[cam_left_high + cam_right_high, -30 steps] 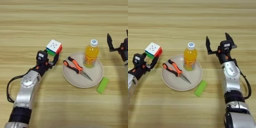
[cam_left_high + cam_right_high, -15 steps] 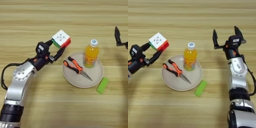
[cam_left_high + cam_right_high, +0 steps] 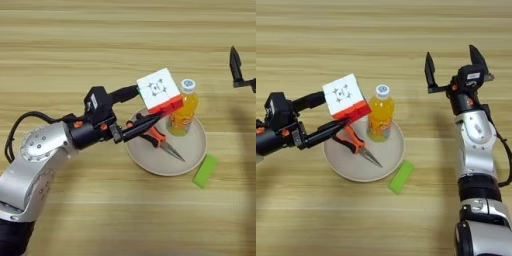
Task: Move the objects on the table
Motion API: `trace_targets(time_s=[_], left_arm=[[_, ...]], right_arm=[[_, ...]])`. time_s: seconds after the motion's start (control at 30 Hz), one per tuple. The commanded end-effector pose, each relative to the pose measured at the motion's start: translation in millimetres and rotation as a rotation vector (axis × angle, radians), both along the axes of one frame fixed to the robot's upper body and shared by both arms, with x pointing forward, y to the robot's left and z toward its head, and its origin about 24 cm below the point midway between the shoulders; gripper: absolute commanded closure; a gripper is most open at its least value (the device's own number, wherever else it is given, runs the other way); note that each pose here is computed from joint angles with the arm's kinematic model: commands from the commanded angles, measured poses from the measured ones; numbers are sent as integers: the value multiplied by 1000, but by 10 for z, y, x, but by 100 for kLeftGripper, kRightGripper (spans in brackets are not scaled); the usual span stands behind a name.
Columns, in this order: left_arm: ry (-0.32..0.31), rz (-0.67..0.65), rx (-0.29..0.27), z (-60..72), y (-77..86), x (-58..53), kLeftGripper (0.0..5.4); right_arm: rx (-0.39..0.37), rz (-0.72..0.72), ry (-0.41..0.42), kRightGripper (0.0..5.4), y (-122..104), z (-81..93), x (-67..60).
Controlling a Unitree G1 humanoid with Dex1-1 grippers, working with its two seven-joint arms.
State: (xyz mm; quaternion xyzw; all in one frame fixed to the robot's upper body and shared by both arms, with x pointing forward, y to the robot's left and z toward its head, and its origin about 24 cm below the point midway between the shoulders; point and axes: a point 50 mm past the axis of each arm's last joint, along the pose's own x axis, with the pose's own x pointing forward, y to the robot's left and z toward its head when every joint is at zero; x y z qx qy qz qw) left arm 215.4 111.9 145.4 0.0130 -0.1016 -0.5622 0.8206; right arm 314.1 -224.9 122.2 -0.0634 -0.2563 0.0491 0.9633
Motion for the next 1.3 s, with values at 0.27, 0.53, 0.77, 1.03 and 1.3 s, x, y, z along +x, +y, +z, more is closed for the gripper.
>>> trace_targets(time_s=[0.27, 0.53, 0.77, 1.03, 1.3], left_arm=[[-13, -208, 59, -1, -75, -227, 213], [-3, -265, 99, -53, -92, -278, 213], [2, -273, 110, -78, -92, -276, 213], [4, -280, 116, -97, -108, -278, 213], [4, -283, 118, -106, -118, -283, 213]], right_arm=[[18, 32, -42, 0, 13, 166, -69], [67, 167, -105, 0, 102, 422, -187], [43, 474, -135, 0, 264, 730, -404], [-48, 780, -89, 0, 380, 897, -649], [-175, 1001, 3, 0, 529, 872, -857]])
